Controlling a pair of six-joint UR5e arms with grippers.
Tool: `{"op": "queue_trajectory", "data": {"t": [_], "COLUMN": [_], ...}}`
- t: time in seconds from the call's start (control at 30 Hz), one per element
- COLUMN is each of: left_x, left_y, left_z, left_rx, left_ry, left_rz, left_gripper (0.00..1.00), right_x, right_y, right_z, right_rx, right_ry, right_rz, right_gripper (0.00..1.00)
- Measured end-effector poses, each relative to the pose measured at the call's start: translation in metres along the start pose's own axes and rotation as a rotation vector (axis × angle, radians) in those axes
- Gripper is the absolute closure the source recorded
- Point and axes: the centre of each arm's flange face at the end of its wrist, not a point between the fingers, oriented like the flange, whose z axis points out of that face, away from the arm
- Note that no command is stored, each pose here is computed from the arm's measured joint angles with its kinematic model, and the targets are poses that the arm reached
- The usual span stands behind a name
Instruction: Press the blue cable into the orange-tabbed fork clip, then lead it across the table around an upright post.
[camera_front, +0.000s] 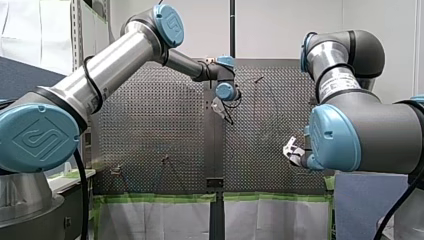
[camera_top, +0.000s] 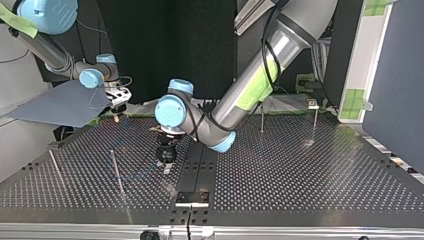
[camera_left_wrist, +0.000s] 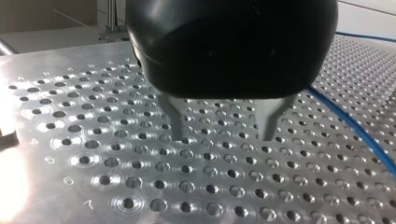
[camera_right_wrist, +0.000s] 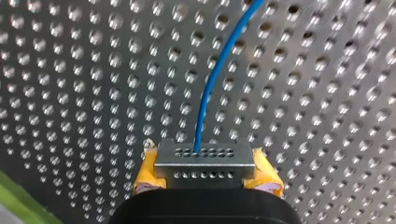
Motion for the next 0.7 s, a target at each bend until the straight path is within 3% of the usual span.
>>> {"op": "queue_trajectory", "data": {"t": [0.43, 0.7], "left_x": [-0.002, -0.002], "left_y": [0.003, 0.004], "left_z": [0.0, 0.0], "left_rx": [-0.017, -0.018], "left_ry": [-0.003, -0.003], "left_rz": [0.003, 0.003], "left_gripper": [0.07, 0.07], "right_x": [-0.031, -0.036], "right_y": [0.037, 0.047], "right_z": [-0.001, -0.001], "right_rx": [-0.037, -0.045], "right_ry": [-0.019, -0.015], "right_rz": [0.014, 0.012], "right_gripper": [1.0, 1.0]}}
